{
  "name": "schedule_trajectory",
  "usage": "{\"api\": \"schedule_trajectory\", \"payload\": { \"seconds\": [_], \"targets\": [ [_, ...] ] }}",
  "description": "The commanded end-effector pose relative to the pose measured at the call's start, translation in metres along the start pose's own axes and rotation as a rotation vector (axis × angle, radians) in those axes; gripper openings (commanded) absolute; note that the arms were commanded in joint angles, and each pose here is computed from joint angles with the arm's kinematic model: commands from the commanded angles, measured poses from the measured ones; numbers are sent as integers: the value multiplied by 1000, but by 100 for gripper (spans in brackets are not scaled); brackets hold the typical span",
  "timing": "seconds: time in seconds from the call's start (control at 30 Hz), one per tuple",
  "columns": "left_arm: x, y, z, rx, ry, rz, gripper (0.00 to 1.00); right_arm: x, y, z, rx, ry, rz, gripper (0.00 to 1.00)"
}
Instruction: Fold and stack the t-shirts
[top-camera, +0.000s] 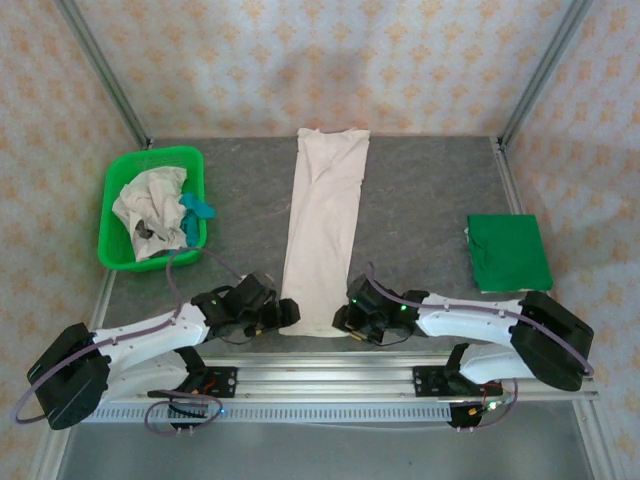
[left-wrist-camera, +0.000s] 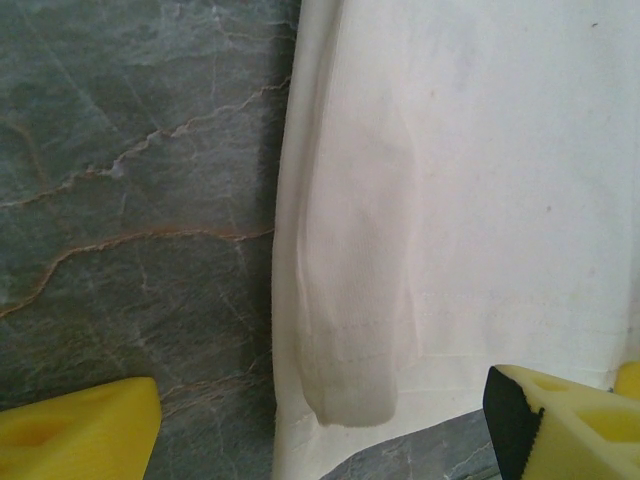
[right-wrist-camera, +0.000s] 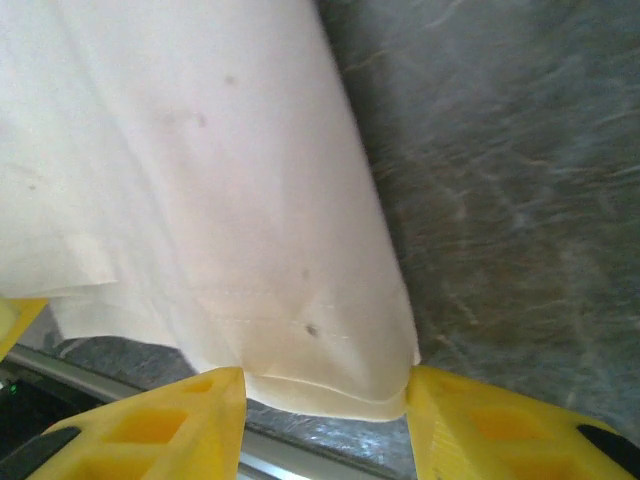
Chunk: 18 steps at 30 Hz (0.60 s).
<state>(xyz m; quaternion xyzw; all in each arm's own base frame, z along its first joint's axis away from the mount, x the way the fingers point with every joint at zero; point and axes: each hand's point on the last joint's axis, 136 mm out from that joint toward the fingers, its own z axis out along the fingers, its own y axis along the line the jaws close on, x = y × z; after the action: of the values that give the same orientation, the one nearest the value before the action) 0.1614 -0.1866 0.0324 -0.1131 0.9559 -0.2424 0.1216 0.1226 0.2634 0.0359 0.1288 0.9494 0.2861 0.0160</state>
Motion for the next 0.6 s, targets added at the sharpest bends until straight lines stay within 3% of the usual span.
{"api": "schedule_trajectory", "payload": {
  "seconds": [0.0,0.27,0.57],
  "targets": [
    [-1,2,2,6,-9,-18,85,-3,13,-6,-33,-21,-23,46],
    [-1,-2,1,21,-7,-16,85,-7,6,-1,-4,-38,-11,49],
    [1,-14,2,97,7,-28,84,-9,8,12,-5,-33,-23,40]
  ]
}}
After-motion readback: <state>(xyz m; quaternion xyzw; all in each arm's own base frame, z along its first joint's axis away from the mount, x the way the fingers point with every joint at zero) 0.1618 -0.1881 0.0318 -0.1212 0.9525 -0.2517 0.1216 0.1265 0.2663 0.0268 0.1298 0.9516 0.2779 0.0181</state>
